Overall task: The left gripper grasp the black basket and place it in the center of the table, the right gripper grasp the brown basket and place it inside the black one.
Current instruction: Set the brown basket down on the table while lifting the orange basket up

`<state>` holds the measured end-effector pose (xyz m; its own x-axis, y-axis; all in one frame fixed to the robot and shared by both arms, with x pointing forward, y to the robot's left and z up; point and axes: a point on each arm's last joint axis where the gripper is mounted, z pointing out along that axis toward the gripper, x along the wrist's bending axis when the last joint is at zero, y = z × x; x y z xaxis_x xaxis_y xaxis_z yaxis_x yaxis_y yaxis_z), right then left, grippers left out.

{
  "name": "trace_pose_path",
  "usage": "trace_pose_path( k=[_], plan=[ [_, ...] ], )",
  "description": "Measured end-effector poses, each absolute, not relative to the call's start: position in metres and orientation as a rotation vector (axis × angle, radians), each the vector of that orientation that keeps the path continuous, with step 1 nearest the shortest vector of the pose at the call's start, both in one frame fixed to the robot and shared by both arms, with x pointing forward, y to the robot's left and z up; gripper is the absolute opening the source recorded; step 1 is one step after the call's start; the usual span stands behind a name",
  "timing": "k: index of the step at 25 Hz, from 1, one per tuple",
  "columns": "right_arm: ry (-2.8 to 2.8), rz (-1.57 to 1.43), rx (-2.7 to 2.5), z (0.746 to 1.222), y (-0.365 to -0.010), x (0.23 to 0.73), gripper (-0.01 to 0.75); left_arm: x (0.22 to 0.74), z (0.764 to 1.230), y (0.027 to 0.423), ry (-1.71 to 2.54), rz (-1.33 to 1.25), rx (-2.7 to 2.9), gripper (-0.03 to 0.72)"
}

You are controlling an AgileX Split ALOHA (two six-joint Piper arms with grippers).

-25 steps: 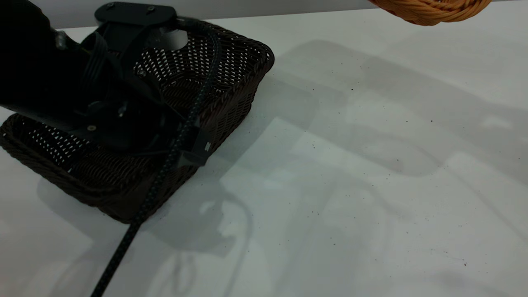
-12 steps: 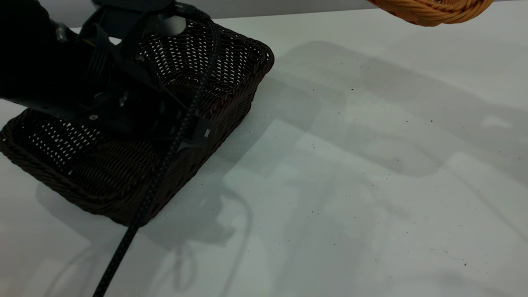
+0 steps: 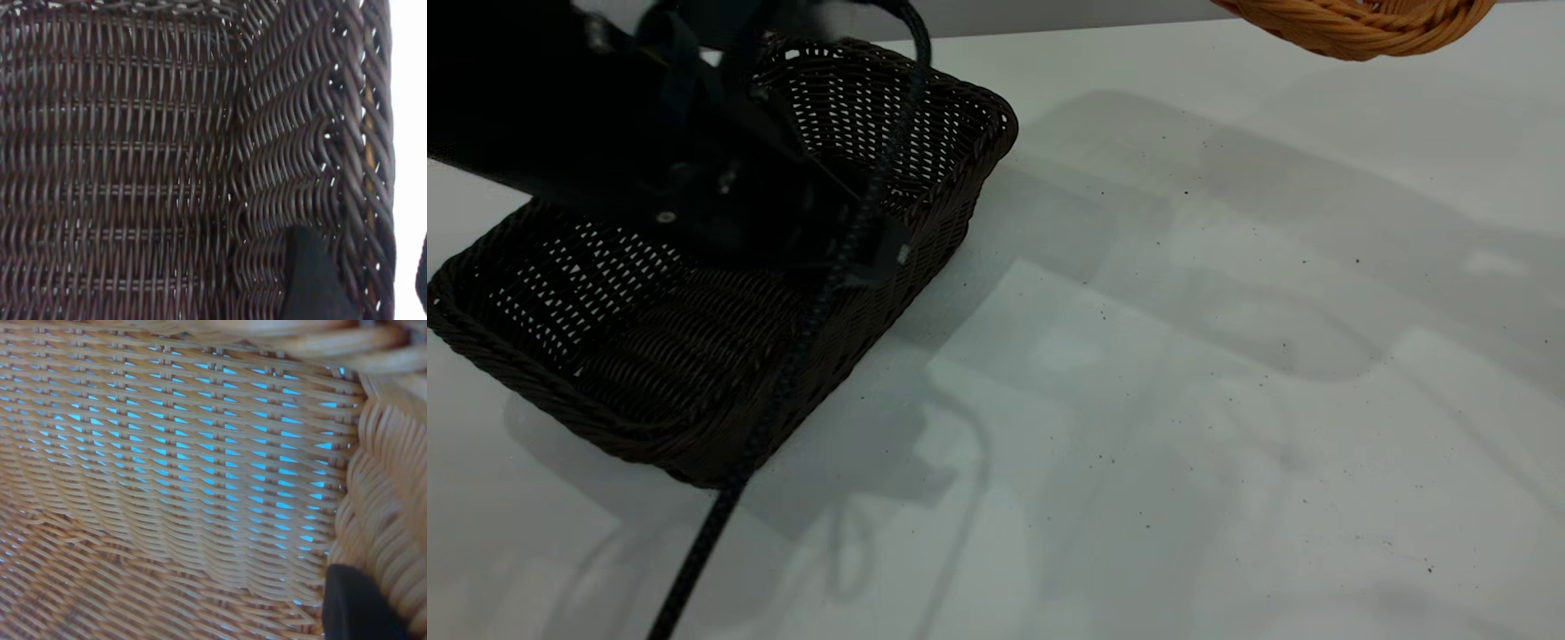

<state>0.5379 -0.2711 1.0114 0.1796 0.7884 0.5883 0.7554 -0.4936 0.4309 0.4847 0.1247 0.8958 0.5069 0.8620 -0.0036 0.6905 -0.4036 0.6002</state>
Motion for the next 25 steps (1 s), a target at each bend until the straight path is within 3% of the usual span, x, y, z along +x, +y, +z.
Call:
trace_pose_path(
  k=[9,13,16,25],
  plan=[
    [1.573,1.230,2.385,1.011,-0.270,0.537,0.099,0.493,0.862,0.120,1.295,0.395,2.299,0.328],
    [1.574,1.230,2.384,1.011,-0.270,0.537,0.099,0.492,0.861,0.120,1.223,0.408,2.354,0.255],
    [1.574,1.230,2.384,1.011,-0.270,0.537,0.099,0.490,0.862,0.119,1.147,0.404,2.404,0.122],
    [1.826,1.171,2.301,1.018,-0.264,0.533,0.099,0.469,0.883,0.114,0.710,0.213,2.619,0.111]
  ],
)
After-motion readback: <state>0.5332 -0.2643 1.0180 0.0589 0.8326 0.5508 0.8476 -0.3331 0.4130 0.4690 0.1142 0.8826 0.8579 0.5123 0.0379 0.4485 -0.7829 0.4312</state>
